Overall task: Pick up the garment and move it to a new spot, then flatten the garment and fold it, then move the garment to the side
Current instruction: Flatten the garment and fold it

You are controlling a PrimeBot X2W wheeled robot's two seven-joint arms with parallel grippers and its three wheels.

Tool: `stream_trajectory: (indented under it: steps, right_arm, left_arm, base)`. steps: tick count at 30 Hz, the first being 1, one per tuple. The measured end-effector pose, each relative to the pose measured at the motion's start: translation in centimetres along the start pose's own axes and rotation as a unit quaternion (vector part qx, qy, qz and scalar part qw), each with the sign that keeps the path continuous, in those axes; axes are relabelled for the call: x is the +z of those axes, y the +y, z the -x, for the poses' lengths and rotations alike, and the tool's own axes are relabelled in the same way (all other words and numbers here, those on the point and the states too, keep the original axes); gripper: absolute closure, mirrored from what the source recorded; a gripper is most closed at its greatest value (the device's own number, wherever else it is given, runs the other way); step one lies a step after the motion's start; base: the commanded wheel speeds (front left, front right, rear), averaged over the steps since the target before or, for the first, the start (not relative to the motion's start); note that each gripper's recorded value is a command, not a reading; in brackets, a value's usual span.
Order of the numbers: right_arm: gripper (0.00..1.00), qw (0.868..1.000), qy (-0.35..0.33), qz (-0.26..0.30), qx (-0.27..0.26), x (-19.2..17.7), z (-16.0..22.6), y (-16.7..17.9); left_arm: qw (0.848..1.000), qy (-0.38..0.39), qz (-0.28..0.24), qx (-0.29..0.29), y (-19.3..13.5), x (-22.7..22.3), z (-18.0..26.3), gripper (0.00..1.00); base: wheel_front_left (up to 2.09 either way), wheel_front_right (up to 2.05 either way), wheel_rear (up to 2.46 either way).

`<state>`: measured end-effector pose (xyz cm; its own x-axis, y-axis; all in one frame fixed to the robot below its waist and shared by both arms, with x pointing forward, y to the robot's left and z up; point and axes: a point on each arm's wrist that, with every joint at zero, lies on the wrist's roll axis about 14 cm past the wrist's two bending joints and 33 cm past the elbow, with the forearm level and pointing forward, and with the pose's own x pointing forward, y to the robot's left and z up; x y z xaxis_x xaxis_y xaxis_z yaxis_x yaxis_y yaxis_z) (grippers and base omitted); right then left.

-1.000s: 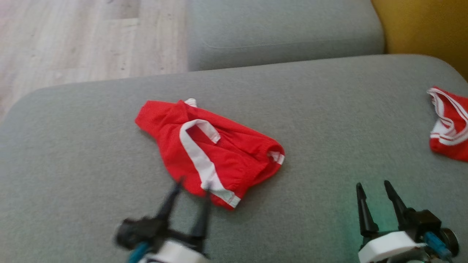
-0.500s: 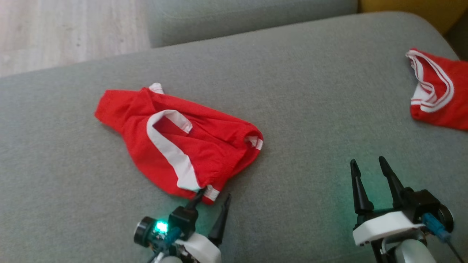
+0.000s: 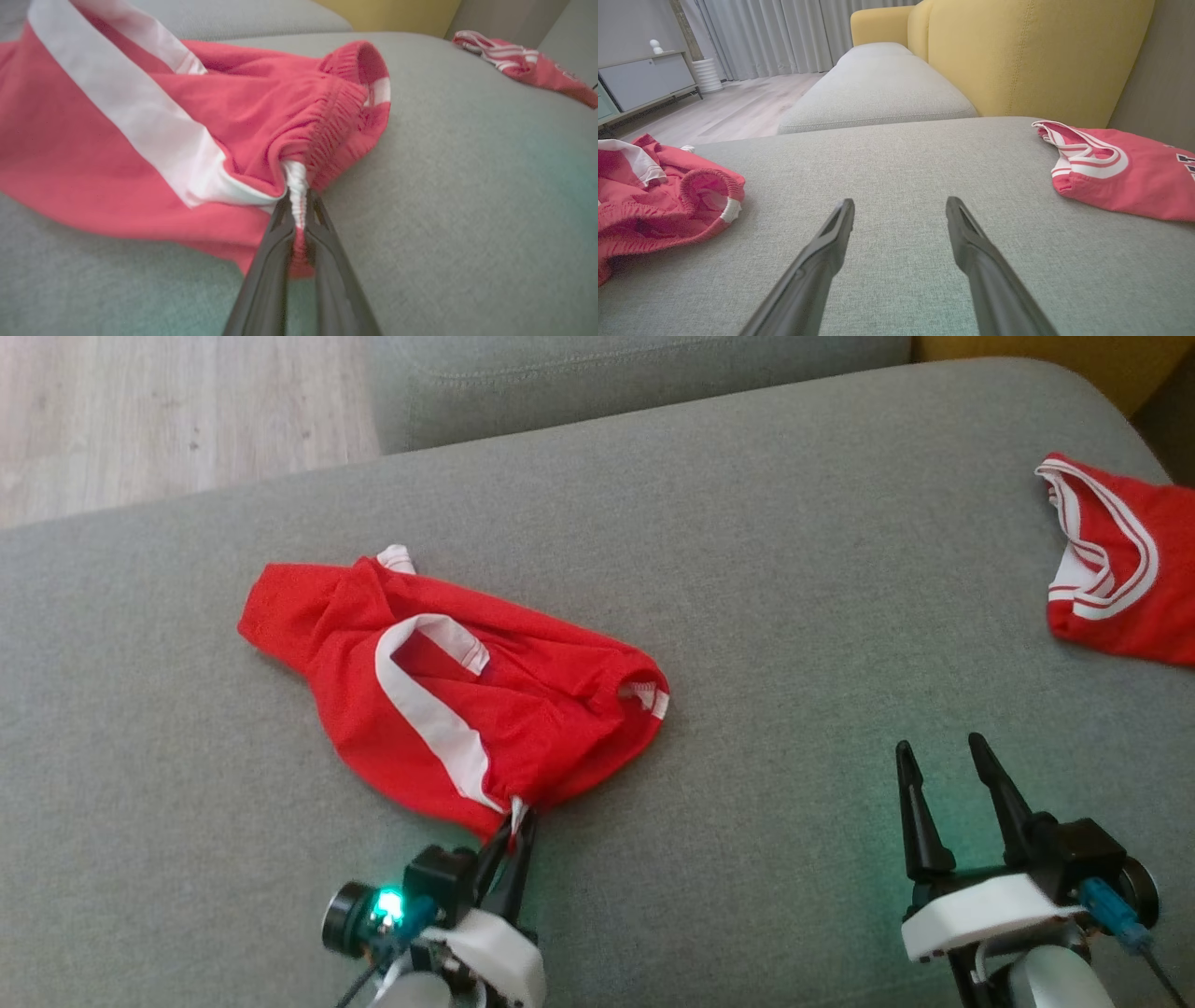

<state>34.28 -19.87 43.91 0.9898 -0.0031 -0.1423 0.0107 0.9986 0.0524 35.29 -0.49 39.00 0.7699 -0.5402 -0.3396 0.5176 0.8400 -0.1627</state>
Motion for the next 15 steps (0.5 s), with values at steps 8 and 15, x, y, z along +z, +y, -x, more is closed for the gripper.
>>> stream_trajectory:
  steps: [8,15]
  right_arm:
    - [0.0,1.0,-0.02,-0.009,-0.005,1.1,0.7,-0.2]
    - [0.0,0.999,-0.027,-0.019,-0.013,1.4,1.4,-0.6]
  left_arm:
    - [0.988,-0.113,0.048,-0.094,-4.7,9.6,-0.5,1.0]
    - [0.955,-0.203,0.043,-0.214,-11.2,20.6,0.5,1.0]
  base:
    - [0.0,0.0,0.0]
    - [0.0,0.0,0.0]
